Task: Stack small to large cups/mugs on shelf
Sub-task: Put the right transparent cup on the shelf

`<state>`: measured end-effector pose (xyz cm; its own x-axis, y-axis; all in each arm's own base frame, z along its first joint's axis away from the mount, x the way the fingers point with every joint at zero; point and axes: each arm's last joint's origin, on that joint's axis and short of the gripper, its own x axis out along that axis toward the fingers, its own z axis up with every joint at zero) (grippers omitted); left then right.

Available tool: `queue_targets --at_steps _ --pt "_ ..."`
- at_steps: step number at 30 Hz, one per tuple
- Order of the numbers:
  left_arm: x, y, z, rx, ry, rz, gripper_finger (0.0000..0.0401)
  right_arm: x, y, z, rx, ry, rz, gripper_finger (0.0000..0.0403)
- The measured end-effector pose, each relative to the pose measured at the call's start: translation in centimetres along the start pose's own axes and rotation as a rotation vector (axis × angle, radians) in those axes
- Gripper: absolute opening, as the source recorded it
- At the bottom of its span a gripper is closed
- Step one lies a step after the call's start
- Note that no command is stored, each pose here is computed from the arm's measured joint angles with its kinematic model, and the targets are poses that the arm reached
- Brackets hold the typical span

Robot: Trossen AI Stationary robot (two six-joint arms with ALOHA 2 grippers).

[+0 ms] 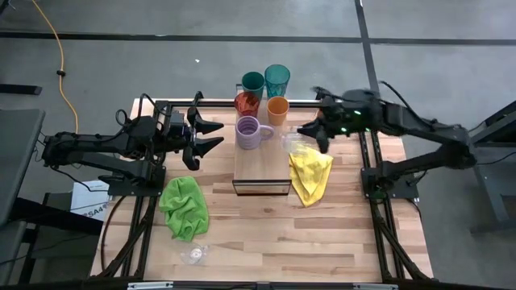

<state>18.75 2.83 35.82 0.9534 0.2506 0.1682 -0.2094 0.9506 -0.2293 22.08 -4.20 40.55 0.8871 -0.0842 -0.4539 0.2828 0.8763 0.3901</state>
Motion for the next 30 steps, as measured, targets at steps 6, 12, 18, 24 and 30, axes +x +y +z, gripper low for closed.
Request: queue_targets --at_steps 6,12,18,24,30 --pt "0.0 0.0 0.0 0.0 0.0 0.0 0.0211 3.8 -0.2 2.5 -0.044 0.31 -0.212 0.0" --pt "0.0 0.0 0.0 0.0 0.0 0.0 0.0211 8.2 -0.5 3.3 -0.082 0.463 -0.272 0.0" --pt "0.0 0.0 0.0 0.0 0.0 0.0 0.0211 10.7 -0.7 3.7 -0.112 0.566 -0.323 0.0" --pt "0.0 0.0 0.0 0.0 0.0 0.0 0.0211 12.4 -0.9 3.6 -0.136 0.594 -0.32 0.0" --pt "0.0 0.0 0.0 0.0 0.0 0.0 0.0211 13.0 -1.2 3.2 -0.143 0.625 -0.319 0.0"
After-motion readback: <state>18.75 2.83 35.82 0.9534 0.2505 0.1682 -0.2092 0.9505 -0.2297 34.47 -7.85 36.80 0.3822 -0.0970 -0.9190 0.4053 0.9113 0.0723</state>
